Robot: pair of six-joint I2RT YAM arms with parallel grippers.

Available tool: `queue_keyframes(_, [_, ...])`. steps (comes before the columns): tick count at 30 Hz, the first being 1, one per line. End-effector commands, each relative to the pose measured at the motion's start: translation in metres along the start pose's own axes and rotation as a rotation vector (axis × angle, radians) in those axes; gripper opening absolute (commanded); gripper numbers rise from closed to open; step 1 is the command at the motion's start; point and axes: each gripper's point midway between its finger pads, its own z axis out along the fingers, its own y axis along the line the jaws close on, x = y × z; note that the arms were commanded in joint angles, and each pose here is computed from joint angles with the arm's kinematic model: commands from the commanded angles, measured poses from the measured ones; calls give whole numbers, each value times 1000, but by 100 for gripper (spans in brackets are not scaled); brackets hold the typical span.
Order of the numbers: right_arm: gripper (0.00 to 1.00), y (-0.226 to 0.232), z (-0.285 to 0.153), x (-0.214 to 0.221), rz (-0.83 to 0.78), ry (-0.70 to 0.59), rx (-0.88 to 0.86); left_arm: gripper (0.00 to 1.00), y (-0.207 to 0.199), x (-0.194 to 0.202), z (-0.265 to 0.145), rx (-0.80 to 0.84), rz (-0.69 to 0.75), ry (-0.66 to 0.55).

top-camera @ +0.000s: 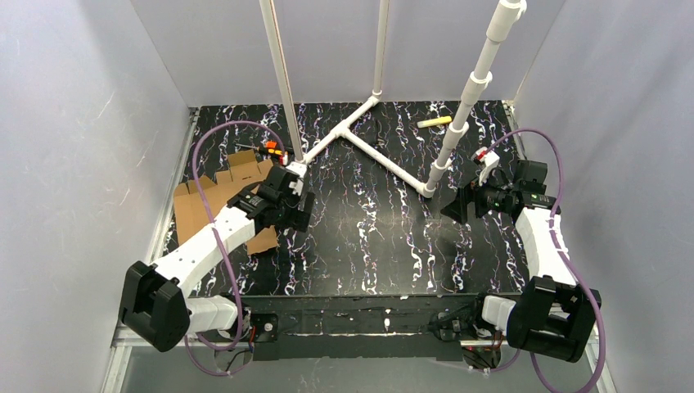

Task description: Fold the paper box

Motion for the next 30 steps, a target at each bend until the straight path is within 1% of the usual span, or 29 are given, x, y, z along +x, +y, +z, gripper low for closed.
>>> queue_keyframes(1, [100,-1,-1,-4,-28,0,2,82,-5,4,7,-2,232,-25])
queue_keyframes(4, [100,-1,0,-5,-22,0,-6,81,13,5,18,-153,346,-5])
queue_keyframes(6, [100,0,0,-4,-20,1,-9,77,23,1,23,-236,378,23])
queue_keyframes(11, [100,-1,1,-3,-21,11,-3,63,36,4,41,-340,441,87])
queue_keyframes(15, [100,0,2,-2,-23,15,-6,60,38,3,54,-374,481,94])
queue_keyframes(20, [100,0,3,-1,-22,21,-8,50,42,0,67,-417,520,89])
queue_keyframes(24, [100,0,4,-1,-21,25,-7,43,41,-1,74,-422,520,74])
queue_keyframes(30, [100,0,4,0,-21,28,-7,39,41,0,78,-432,528,70])
